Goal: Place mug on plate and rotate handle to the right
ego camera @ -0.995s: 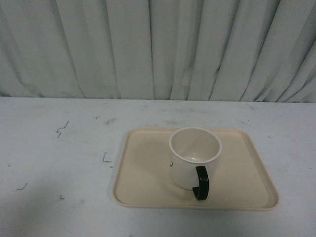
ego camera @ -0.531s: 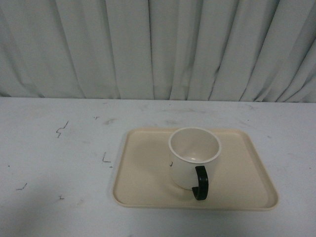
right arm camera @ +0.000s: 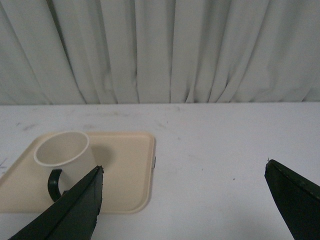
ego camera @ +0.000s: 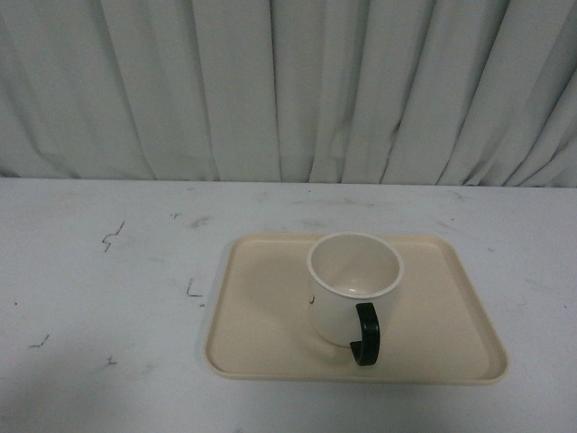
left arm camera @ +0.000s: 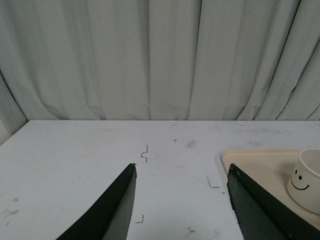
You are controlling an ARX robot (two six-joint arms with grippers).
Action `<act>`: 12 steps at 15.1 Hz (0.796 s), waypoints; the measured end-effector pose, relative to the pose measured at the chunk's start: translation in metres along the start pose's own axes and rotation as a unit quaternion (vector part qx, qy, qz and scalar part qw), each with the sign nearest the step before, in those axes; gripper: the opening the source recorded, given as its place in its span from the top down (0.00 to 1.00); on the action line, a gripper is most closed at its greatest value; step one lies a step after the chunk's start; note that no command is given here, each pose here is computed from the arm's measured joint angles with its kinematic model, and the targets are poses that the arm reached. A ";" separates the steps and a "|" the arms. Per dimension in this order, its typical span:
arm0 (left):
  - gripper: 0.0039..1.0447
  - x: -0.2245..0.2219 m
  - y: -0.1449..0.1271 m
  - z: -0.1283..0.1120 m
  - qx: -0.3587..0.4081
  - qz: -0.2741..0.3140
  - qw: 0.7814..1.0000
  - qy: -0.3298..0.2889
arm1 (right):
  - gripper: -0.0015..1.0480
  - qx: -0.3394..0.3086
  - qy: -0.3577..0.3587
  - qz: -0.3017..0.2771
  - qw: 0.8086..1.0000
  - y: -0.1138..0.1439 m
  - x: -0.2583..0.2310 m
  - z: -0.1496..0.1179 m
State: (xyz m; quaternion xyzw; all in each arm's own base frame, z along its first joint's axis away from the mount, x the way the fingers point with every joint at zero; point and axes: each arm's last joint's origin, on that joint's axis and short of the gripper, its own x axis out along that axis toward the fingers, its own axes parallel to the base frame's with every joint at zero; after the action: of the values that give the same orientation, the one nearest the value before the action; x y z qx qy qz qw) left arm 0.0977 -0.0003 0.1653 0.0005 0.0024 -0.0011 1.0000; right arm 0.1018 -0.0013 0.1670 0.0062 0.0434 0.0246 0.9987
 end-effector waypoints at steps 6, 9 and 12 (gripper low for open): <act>0.25 0.000 0.000 0.000 0.000 0.000 1.000 0.000 | 0.06 0.011 0.057 0.036 0.998 0.003 0.015 0.022; 0.06 0.000 0.000 0.000 0.000 0.001 1.000 0.000 | 0.06 0.000 0.124 0.096 0.988 0.015 0.060 0.066; 0.06 0.000 0.000 0.000 0.000 0.000 1.000 0.000 | 0.06 -0.011 0.219 0.133 0.966 0.039 0.126 0.075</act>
State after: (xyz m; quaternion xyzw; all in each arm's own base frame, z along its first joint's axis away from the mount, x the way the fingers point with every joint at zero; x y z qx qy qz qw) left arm 0.0977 -0.0003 0.1653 0.0005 0.0022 -0.0013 1.0000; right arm 0.2321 0.0435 0.2315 -0.0042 0.2598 0.1589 0.9525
